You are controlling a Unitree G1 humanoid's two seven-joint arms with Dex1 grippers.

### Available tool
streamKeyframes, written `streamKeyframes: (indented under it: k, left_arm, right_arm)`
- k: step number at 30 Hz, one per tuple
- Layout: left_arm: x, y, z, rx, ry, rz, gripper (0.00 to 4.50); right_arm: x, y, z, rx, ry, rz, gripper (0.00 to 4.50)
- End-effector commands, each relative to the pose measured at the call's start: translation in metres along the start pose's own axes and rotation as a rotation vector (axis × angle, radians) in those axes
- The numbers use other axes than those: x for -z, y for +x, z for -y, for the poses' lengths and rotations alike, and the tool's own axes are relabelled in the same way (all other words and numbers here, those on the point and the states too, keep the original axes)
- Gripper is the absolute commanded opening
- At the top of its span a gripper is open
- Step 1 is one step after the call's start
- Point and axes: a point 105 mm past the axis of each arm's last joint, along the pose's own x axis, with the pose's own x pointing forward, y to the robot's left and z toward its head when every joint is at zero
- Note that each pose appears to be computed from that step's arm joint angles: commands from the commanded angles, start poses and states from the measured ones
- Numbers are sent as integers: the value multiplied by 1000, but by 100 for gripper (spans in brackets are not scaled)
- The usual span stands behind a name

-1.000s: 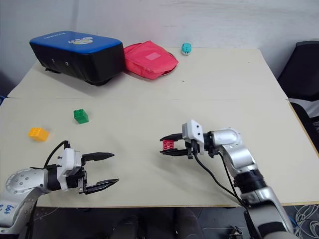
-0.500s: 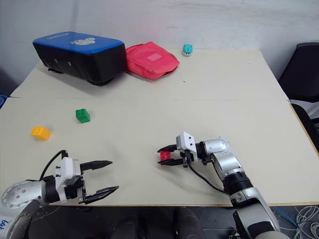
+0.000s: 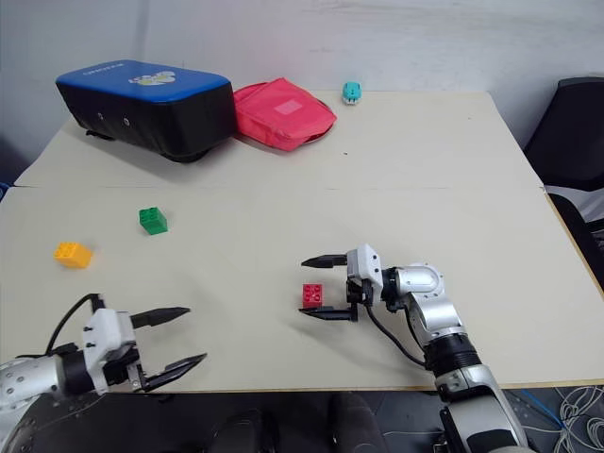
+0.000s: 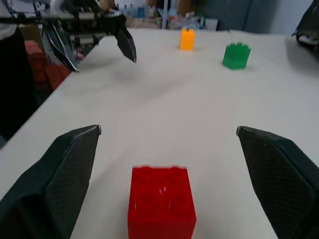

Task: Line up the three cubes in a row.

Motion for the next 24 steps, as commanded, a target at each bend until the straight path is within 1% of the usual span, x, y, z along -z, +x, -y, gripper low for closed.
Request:
streamKeyframes:
  k: [1, 4, 5, 7, 8, 10, 11, 13, 15, 17, 18, 20, 21, 24]
  left_arm:
    - [7, -40, -26, -307, -55, 45, 450]
    - [25, -76, -33, -549, -110, 32, 450]
    - [33, -90, -35, -643, -123, 17, 450]
    - [44, -110, -32, -770, -150, -3, 450]
    - [47, -115, -30, -817, -162, -2, 450]
    - [45, -115, -28, -888, -196, 40, 450]
    - [43, -113, -29, -921, -206, 66, 450]
    - [31, -100, -37, -992, -245, 169, 450]
    - [6, -80, -55, -1054, -322, 344, 450]
    - [-17, -55, -66, -1032, -349, 415, 450]
    - [-23, -47, -69, -1021, -352, 421, 450]
    - [-39, -8, -90, -1001, -321, 395, 450]
    - [-46, 4, -98, -992, -307, 388, 450]
    - [-45, 25, -128, -1117, -391, 351, 450]
  right_arm:
    - [-28, -23, 6, 93, -59, 61, 447]
    - [-29, -50, 6, 174, -84, 54, 447]
    - [-25, -61, 5, 205, -92, 27, 447]
    - [-22, -79, 5, 280, -124, 14, 447]
    - [-24, -88, 6, 329, -131, 35, 447]
    - [-22, -102, 7, 401, -173, 1, 447]
    - [-22, -105, 3, 381, -120, 5, 447]
    - [-23, -106, -3, 358, -62, 10, 447]
    - [-26, -104, -2, 375, -68, 35, 447]
    - [-29, -100, -4, 377, -78, 50, 447]
    - [-29, -99, -5, 373, -79, 52, 447]
    - [-33, -91, -5, 379, -90, 80, 447]
    - [-35, -88, -5, 382, -94, 90, 447]
    - [-42, -82, -2, 391, -125, 135, 447]
